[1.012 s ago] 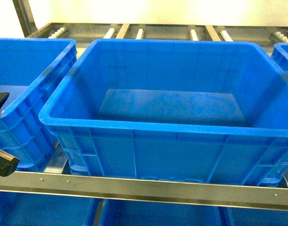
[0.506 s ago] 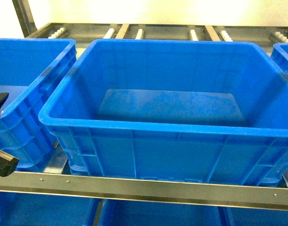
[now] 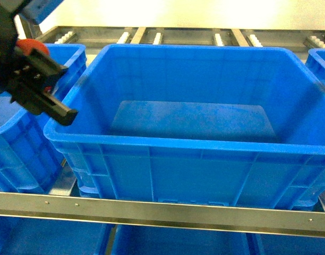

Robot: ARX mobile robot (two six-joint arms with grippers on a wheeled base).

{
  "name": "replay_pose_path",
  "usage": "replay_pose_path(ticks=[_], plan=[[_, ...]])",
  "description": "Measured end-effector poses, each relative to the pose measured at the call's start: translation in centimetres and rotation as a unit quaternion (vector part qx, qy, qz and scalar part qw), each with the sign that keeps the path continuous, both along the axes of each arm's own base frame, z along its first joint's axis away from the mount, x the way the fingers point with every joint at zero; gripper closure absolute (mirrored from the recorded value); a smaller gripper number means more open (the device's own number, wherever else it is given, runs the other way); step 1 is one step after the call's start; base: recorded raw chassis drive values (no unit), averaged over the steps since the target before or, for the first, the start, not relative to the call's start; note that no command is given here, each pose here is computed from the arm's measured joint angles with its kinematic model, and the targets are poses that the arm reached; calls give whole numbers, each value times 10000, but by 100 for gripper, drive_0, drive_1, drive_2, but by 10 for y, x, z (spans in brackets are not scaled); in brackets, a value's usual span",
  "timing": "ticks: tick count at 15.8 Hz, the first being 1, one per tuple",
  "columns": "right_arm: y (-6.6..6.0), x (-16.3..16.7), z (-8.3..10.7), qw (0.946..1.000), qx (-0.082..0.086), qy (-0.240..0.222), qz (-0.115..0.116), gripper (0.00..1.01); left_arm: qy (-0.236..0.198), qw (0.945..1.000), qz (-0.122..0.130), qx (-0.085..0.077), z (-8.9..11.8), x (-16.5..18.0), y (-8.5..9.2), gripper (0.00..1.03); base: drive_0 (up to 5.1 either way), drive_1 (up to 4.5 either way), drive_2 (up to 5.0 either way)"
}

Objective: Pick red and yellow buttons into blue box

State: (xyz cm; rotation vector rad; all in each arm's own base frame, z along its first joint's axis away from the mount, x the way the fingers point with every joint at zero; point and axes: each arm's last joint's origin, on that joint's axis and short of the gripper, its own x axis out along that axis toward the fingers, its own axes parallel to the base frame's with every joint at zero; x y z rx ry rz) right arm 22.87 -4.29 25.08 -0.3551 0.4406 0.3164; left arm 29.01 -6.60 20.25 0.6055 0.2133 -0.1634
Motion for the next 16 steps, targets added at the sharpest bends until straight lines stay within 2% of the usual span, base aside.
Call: replay_pose_path(ticks=[1, 4, 7, 9, 11, 13, 14, 15, 16], plan=[[0, 0, 0, 10000, 0, 0, 0, 3, 232, 9997, -19, 6, -1, 15, -4, 74, 0, 0, 0], [0, 0, 0, 10000, 0, 0, 0, 3, 575, 9983, 10, -11, -5, 46, -21, 74, 0, 0, 0], [0, 0, 0, 10000, 0, 0, 0, 3, 986, 9948, -245, -61, -11, 74, -52, 74, 0, 0, 0], [0, 0, 0, 10000, 0, 0, 0, 3, 1355, 9895, -478, -152, -21, 93, -82, 74, 0, 0, 0], [0, 0, 0, 10000, 0, 0, 0, 3, 1410, 9883, -532, -214, -21, 99, -92, 74, 0, 0, 0], [0, 0, 0, 10000, -2, 2, -1, 3, 1337, 9893, -519, -259, -15, 102, -93, 73, 0, 0, 0], [0, 0, 0, 10000, 0, -2, 0, 3, 1284, 9903, -473, -248, -12, 104, -92, 64, 0, 0, 0], [0, 0, 0, 10000, 0, 0, 0, 3, 1245, 9909, -450, -226, -12, 104, -92, 49, 0, 0, 0], [0, 0, 0, 10000, -3, 0, -1, 3, 1250, 9910, -434, -219, -12, 104, -91, 19, 0, 0, 0]])
